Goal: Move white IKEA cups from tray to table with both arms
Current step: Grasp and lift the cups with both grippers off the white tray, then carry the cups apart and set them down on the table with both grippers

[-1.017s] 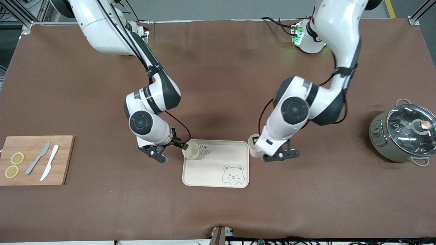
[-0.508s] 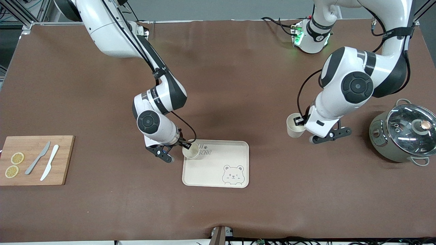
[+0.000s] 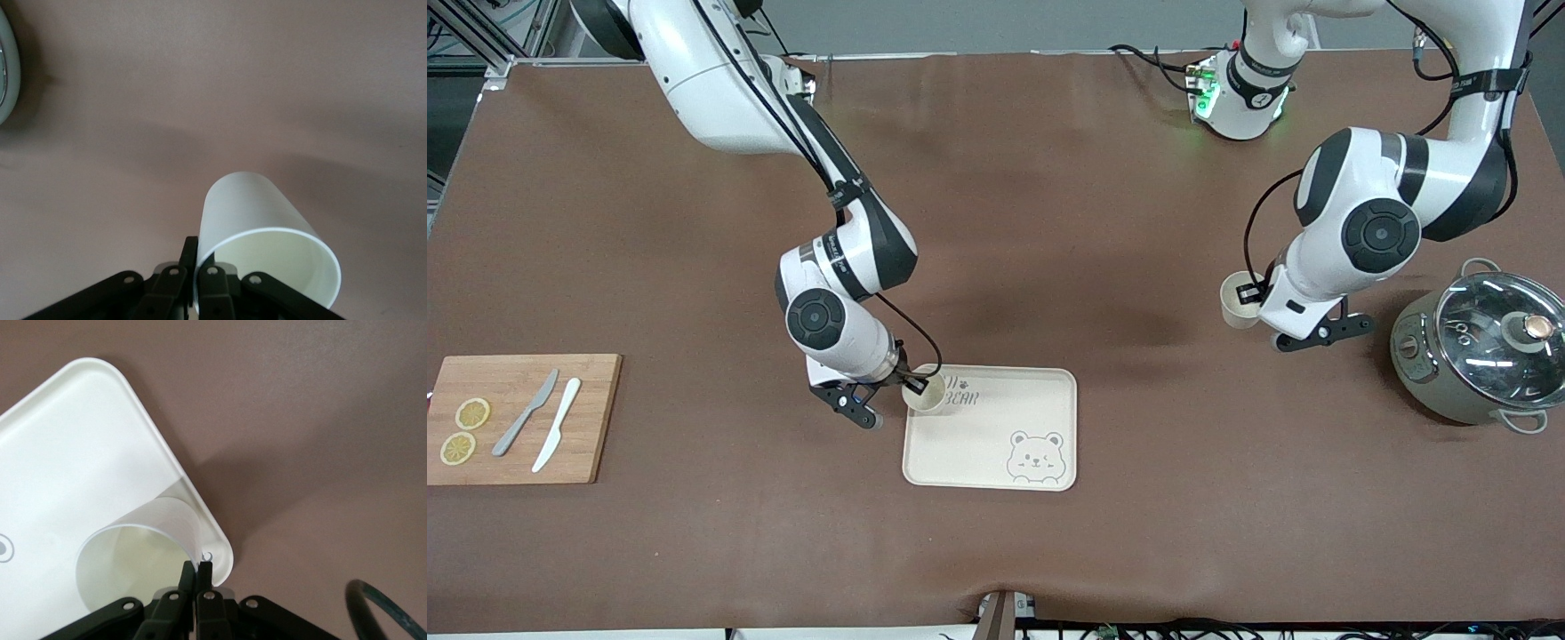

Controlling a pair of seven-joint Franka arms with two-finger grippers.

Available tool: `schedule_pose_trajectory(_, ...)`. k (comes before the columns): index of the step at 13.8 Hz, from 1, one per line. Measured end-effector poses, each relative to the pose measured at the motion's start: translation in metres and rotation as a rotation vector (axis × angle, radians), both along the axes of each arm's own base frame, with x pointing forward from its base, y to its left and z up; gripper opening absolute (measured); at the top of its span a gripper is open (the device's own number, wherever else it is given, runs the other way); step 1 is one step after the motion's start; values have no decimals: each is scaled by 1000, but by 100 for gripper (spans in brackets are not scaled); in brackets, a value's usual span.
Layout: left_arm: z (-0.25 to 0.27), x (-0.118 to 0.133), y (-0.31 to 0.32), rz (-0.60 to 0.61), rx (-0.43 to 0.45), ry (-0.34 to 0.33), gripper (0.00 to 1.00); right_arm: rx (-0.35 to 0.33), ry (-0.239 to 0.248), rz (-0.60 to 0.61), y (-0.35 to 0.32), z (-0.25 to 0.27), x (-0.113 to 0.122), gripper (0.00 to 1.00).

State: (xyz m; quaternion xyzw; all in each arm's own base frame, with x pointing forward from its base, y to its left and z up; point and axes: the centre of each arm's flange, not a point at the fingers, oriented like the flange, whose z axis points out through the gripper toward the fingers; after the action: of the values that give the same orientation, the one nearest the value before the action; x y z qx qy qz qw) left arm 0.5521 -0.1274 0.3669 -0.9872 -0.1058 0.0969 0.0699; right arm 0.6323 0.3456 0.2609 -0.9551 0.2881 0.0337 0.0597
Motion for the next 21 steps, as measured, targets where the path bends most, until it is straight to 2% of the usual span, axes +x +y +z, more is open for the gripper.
schedule_pose_trajectory(2, -18, -2, 18, -14, -17, -24, 4, 29, -13, -35, 5, 18, 7, 3)
schedule_pose_trajectory(5, -42, -4, 49, -58, -48, -67, 4, 22, 40, -29, 0, 40, 11, 3)
schedule_pose_trajectory(7, -49, -3, 59, -98, -63, -92, 4, 5, 60, 48, -25, 43, 14, 3)
schedule_pose_trajectory(9, -56, 1, 57, -121, -71, -113, 4, -1, 78, 134, -78, 40, 19, 3)
schedule_pose_trajectory(12, -82, 10, 54, -117, -85, -108, 4, -2, 102, 249, -172, 36, 15, 3)
schedule_pose_trajectory(18, -124, 28, 65, -119, -99, -89, 4, -7, 131, 434, -314, 42, -23, 3)
schedule_pose_trajectory(19, -126, 32, 64, -122, -100, -90, 8, -13, 141, 458, -337, 38, -29, 3)
schedule_pose_trajectory(21, -127, 38, 62, -132, -103, -95, 28, -5, 149, 501, -384, 28, -37, 3)
